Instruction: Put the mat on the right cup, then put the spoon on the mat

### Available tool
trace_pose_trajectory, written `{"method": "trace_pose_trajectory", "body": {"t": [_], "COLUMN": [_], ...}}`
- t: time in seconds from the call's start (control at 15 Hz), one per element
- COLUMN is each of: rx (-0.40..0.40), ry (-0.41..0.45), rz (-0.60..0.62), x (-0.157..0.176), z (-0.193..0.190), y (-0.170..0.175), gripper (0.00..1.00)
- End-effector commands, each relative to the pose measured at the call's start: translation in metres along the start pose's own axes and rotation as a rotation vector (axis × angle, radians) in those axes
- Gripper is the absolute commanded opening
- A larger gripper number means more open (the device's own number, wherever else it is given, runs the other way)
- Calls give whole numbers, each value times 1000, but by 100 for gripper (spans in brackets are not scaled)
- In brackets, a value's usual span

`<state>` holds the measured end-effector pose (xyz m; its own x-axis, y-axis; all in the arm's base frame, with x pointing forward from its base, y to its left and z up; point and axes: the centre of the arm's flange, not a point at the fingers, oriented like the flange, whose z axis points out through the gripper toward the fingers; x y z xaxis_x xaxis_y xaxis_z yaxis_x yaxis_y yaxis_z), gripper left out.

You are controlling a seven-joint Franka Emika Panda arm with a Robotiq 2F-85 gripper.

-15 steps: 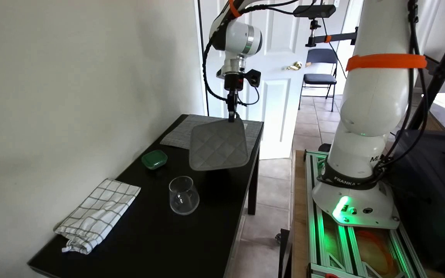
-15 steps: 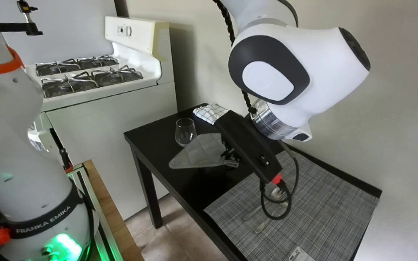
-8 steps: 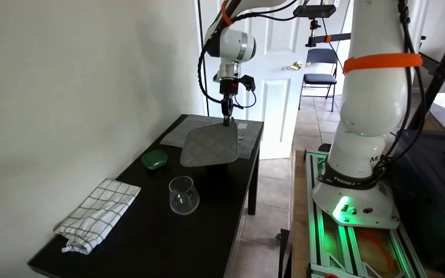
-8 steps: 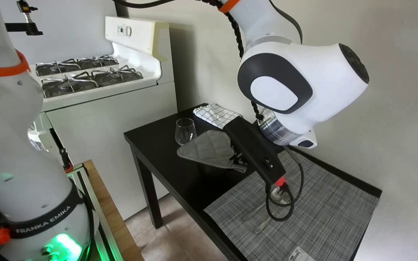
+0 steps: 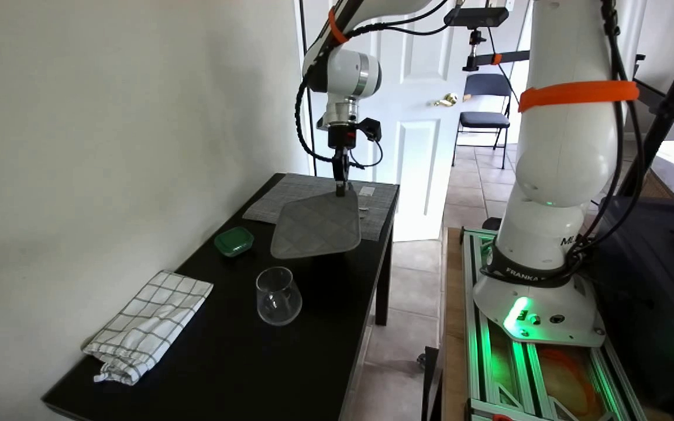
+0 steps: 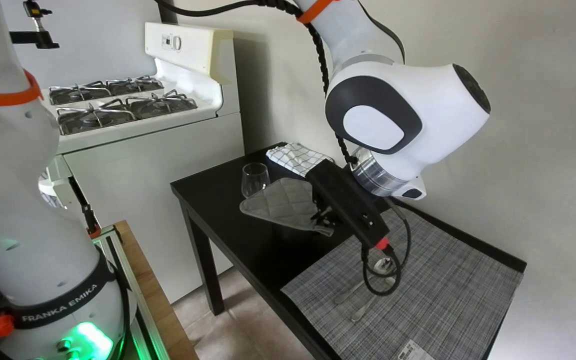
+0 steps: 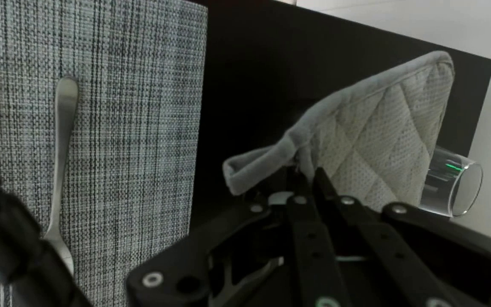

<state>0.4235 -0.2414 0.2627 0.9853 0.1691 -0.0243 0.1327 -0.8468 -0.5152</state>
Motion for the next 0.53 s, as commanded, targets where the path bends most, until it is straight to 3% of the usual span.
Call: {"method": "trace_pose_trajectory", "body": {"t": [0.0, 0.2, 0.27, 0.33, 0.47], "rx": [-41, -41, -34, -30, -37], "ry": [-25, -43, -42, -36, -22], "rz": [-15, -20, -14, -14, -13], "x": [-6, -8, -8, -8, -7], "z": [2, 5, 4, 2, -3], "y": [4, 7, 7, 7, 7], "gripper": [2, 2, 32, 32, 46]}}
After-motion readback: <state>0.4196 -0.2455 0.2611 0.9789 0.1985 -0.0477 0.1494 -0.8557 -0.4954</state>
